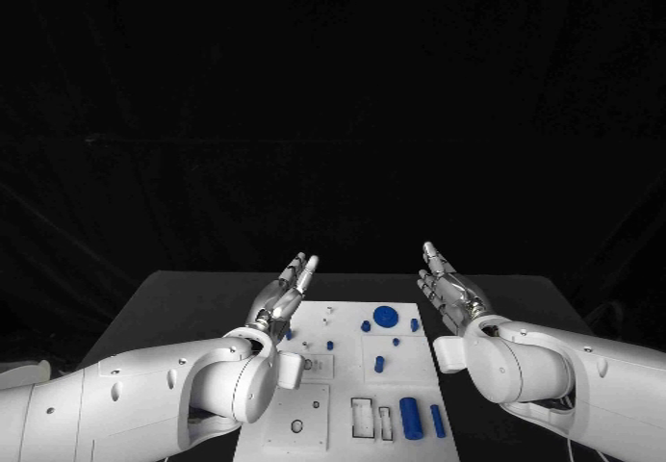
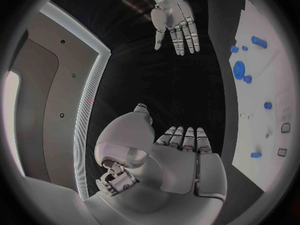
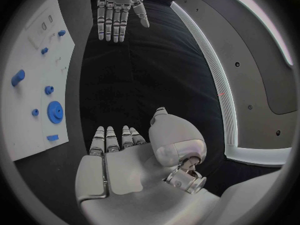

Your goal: Assemble the parts on the task board

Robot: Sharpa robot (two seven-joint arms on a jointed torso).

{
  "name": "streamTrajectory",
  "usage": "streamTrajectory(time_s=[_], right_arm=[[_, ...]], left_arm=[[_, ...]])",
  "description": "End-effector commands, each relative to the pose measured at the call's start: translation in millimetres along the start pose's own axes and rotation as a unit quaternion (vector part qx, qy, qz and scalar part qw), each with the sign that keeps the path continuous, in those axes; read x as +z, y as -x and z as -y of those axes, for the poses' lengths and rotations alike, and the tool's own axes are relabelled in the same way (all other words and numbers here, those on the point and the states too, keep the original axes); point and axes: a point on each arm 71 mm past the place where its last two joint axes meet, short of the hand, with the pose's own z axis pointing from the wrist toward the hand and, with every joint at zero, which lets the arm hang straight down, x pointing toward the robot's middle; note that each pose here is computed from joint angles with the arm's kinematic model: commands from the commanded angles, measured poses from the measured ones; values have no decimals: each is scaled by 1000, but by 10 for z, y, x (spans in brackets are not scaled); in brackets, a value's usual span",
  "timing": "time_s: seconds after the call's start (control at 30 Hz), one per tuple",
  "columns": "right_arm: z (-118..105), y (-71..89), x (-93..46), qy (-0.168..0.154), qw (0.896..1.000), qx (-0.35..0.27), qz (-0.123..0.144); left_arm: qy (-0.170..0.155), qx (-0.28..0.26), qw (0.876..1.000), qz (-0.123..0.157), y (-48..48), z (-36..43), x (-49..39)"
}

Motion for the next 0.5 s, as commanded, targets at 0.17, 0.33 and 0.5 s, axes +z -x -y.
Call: streamTrajectory(time_s=[0.17,0.33,0.5], right_arm=[[50,-1,-39,-46,998,24,-35],[47,24,-51,-46,998,23,-32],[47,54,-54,-48,998,22,-28]], left_arm=[[-26,-28,999,-37,-14,45,-39],[-31,-28,998,-36,-10,51,-37],[-39,-31,998,-41,-22,62,-34]])
